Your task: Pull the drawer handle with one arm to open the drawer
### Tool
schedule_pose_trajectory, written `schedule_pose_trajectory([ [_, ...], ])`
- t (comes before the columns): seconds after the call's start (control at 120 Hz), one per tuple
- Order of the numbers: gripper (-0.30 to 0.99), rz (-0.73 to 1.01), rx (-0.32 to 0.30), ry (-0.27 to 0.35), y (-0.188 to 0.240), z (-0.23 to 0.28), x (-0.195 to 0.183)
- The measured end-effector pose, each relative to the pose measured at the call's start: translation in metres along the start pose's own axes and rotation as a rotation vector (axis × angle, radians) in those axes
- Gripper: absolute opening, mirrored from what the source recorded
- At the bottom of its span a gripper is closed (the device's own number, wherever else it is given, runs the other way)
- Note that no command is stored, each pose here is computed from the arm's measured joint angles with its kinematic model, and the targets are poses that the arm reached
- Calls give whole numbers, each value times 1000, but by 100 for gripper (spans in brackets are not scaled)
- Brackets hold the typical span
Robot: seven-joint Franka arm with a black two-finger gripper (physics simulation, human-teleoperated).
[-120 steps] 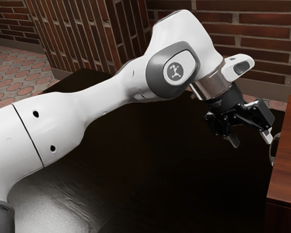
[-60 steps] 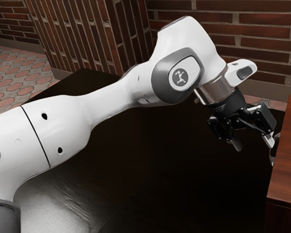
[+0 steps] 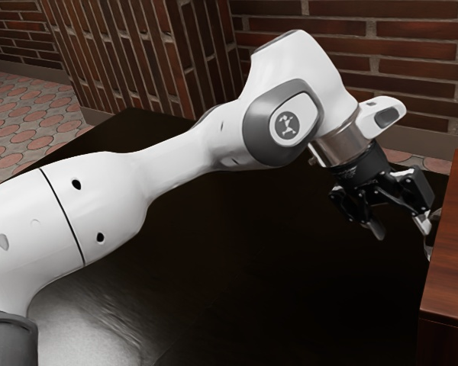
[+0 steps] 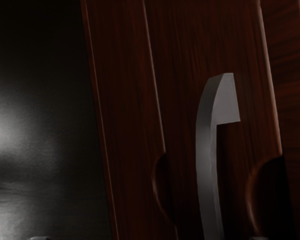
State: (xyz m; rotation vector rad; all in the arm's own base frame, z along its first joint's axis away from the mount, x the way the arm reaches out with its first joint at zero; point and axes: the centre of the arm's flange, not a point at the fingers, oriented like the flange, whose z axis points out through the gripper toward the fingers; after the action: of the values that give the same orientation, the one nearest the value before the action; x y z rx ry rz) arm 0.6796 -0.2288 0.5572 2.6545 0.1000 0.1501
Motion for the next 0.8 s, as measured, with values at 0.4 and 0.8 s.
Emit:
schedule_pose_trajectory([
  [0.4,33,9,-16,16,8,0,-1],
  [0.8,31,6,-19,21,5,11,3],
])
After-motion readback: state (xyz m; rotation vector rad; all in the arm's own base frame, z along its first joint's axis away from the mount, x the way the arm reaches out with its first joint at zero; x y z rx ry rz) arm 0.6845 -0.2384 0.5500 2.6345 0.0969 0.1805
